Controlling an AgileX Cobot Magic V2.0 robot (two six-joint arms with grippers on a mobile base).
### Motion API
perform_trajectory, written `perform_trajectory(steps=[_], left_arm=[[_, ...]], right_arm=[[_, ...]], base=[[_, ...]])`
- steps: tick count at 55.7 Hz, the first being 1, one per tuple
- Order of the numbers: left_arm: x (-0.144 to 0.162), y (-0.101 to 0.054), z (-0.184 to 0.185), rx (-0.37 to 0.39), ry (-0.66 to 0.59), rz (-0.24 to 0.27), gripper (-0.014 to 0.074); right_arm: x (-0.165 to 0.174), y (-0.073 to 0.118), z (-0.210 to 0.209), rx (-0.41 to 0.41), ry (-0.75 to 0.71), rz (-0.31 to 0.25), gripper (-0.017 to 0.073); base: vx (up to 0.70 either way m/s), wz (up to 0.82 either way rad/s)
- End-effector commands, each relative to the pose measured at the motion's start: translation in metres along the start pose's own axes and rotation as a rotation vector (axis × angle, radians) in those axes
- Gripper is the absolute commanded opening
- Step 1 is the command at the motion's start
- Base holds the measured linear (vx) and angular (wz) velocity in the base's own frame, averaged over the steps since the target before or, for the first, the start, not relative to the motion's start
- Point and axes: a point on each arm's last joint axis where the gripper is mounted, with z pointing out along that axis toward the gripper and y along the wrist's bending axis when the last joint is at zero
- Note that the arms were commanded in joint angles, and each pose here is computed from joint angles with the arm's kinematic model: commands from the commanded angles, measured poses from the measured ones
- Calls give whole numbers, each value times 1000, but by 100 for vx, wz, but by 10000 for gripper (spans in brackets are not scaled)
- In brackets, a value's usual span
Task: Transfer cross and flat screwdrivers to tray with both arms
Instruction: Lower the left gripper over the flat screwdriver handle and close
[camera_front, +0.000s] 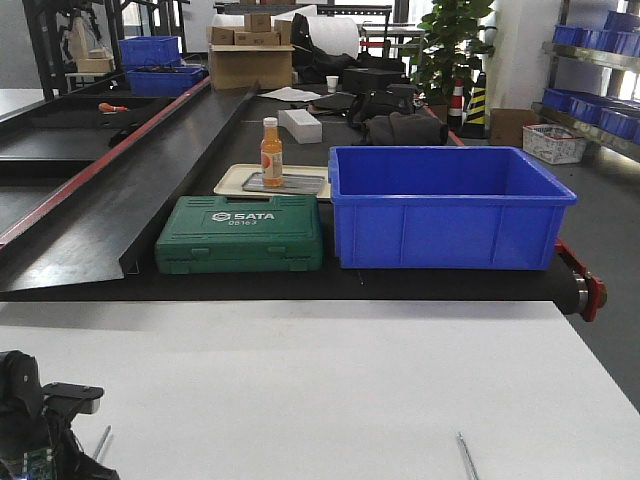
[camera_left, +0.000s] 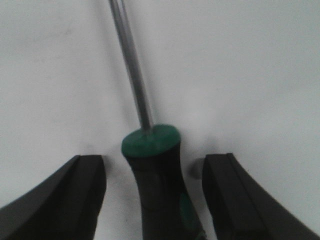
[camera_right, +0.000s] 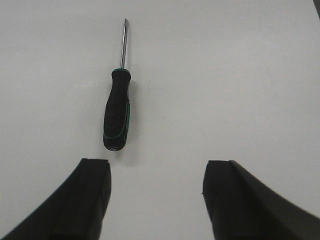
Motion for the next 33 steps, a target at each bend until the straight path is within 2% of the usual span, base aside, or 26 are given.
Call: perform_trajectory(steps=[1, 9, 14, 19, 27, 33], left_arm=[[-9, -2, -15, 8, -67, -10, 533], [-8, -2, -12, 10, -57, 9, 510], [-8, -2, -11, 10, -54, 13, 462], [-8, -2, -10, 13, -52, 11, 407], [-8, -2, -8, 14, -52, 9, 333], [-10, -2, -9, 17, -72, 0, 264]], right_arm=[[-15, 0, -5, 3, -90, -6, 485], [-14, 0, -5, 2, -74, 6, 486], [-14, 0, -3, 1, -61, 14, 486], [-18, 1, 4, 0, 12, 11, 486], [-37, 6, 25, -33, 153, -57, 486], [-61, 11, 44, -73, 166, -62, 486]], base=[[0, 0], [0, 0], [0, 0], [0, 0], [0, 0], [0, 0]])
